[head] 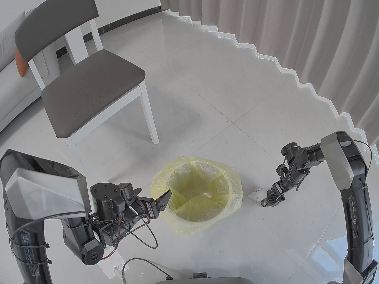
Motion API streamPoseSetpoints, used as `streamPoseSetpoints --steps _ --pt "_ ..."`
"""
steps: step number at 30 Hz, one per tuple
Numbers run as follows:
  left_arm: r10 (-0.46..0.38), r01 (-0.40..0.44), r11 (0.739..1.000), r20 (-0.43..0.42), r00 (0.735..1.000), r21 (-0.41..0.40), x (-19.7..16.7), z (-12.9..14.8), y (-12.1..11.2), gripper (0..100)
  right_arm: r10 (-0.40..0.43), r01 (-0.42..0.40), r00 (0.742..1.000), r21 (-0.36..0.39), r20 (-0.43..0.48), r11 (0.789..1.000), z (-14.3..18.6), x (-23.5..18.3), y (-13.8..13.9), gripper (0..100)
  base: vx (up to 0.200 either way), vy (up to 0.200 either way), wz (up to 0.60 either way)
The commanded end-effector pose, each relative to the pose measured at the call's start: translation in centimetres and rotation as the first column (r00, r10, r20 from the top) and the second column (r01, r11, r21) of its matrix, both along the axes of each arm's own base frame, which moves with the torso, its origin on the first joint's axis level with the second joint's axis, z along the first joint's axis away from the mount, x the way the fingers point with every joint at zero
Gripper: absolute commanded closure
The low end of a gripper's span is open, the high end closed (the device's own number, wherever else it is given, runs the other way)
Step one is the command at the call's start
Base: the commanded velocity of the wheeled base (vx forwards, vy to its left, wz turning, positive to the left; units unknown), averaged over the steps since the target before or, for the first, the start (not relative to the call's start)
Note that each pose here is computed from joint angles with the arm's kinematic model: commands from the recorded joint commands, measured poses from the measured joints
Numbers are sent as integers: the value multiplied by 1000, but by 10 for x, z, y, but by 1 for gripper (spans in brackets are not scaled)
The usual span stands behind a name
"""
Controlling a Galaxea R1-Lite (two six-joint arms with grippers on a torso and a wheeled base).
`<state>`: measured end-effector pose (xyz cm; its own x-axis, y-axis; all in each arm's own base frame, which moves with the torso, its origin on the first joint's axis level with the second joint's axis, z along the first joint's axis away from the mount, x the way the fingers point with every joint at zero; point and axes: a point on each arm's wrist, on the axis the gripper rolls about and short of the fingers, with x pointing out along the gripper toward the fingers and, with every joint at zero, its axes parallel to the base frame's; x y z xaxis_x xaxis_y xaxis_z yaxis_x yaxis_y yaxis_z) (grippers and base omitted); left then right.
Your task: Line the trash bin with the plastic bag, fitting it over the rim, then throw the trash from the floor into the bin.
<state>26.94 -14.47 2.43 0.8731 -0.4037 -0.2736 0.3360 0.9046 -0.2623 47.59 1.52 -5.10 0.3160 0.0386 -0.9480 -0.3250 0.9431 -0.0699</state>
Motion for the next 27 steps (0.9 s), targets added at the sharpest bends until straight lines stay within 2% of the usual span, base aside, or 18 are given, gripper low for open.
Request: streamPoseSetpoints --steps 1,4,16,19,23,24,27 --pt "0 0 1000 16 1000 -9 0 2 -1 0 -1 1 1000 0 -2 1000 2 -1 0 100 0 0 0" --pt "0 0 1000 17 1000 -10 0 3 0 0 -5 5 1000 2 -1 1000 7 -3 0 100 0 0 0" --pt "17 -16 1000 27 999 -11 -4 8 1 0 -5 4 998 5 56 1000 73 -31 -1 100 0 0 0" --pt "29 -29 1000 27 999 -9 -3 8 3 0 15 -16 994 8 112 1000 111 -46 7 100 0 0 0" --pt "48 -48 999 30 998 -7 -2 8 5 0 60 -63 979 12 197 998 156 -63 25 100 0 0 0" --pt "66 -66 998 42 997 -10 -3 12 5 0 129 -142 940 16 315 990 210 -89 54 100 0 0 0" --pt "66 -66 998 44 997 -11 -3 12 5 0 148 -164 925 16 350 986 224 -96 62 100 0 0 0"
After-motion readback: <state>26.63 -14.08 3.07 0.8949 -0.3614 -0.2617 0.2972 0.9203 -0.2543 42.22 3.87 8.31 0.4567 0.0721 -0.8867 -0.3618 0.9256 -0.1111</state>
